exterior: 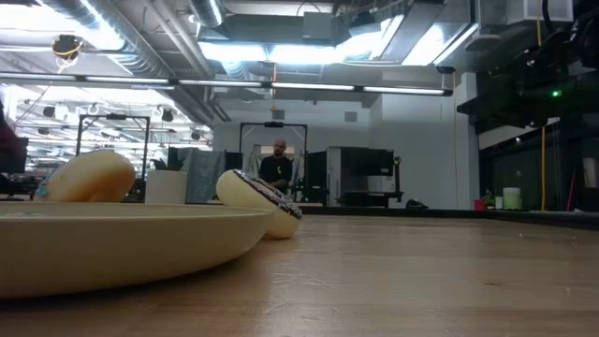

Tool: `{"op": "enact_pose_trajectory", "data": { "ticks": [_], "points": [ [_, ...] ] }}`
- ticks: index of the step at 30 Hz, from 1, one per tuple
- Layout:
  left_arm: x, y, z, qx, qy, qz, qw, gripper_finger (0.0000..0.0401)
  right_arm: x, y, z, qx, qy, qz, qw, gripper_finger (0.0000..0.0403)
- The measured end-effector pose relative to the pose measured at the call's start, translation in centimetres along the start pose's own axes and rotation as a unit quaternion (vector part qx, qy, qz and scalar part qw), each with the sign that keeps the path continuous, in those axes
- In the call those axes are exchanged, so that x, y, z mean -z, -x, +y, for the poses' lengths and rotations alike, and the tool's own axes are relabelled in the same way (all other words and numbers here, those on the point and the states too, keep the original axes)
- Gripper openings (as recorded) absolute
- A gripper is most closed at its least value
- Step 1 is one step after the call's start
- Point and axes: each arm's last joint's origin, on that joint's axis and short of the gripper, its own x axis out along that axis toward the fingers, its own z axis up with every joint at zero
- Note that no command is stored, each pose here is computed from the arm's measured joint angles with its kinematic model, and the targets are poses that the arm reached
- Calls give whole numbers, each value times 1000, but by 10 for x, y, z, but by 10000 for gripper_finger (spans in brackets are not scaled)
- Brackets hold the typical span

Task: Pick & Place donuts
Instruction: Put the left small blue donut on the gray plate

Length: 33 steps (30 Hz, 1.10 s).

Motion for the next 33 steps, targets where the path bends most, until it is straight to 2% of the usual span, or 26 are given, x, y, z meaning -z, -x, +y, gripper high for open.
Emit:
{"op": "enact_pose_trajectory", "data": {
  "ticks": [16,33],
  "points": [
    [-58,-7,-31,8,8,-7,1000,2,0,0,0,0,0,0,1000,365],
    [-103,-36,-66,4,-2,0,1000,2,0,0,0,0,0,0,1000,365]
  ]
}}
